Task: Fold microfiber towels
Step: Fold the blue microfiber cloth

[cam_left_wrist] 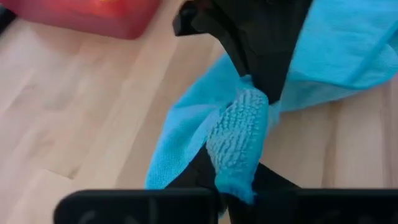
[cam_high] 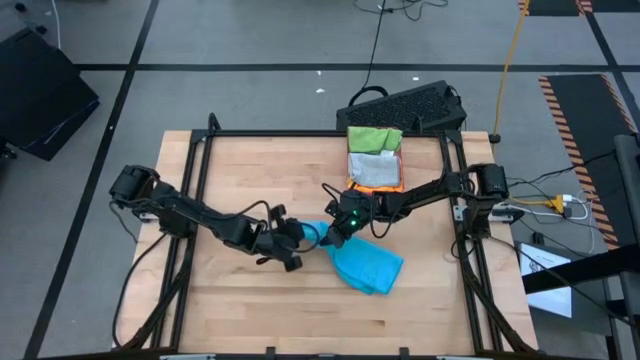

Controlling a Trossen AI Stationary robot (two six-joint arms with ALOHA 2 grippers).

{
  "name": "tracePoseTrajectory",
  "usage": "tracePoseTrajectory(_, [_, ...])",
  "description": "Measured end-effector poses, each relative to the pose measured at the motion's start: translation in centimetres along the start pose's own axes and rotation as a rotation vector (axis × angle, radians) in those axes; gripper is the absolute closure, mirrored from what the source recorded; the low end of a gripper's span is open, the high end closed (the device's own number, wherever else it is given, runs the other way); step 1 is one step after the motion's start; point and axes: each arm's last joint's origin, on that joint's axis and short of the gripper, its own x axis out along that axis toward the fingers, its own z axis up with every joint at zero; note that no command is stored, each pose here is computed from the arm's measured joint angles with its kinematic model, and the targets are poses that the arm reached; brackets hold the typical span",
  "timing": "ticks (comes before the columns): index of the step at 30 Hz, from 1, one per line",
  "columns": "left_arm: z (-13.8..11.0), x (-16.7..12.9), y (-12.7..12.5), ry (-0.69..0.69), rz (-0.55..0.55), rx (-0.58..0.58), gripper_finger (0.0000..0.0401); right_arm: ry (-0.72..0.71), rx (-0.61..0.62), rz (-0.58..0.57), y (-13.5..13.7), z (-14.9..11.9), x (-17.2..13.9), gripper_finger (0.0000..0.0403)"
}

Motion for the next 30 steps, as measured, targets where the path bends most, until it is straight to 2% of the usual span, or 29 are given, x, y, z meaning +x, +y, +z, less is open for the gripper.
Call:
tracePoseTrajectory(3, [0.0,0.0,-0.1,0.004,-0.01,-0.001,0.0381,0.0,0.0,0.0,0.0,0.0,0.0,0.0401])
tracePoseTrajectory(10, [-0.1,-0.2,-0.3,-0.009,0.008,0.011,0.0275,0.0,0.0,0.0,0.0,0.0,0.0,0.0401])
tracePoseTrajectory(14, [-0.3,-0.4,-0.7,0.0,-0.03,0.018,0.024,0.0,-0.002,0.0,0.0,0.0,0.0,0.0401])
tracePoseTrajectory(20, [-0.5,-0.9,-1.6,-0.005,-0.075,0.018,0.0239,0.016,-0.002,-0.021,-0.2,-0.2,0.0,0.0401])
tracePoseTrajectory(30, [-0.5,-1.4,-1.9,-0.013,-0.085,0.006,0.0289,0.018,-0.017,-0.023,-0.2,-0.2,0.0,0.0401])
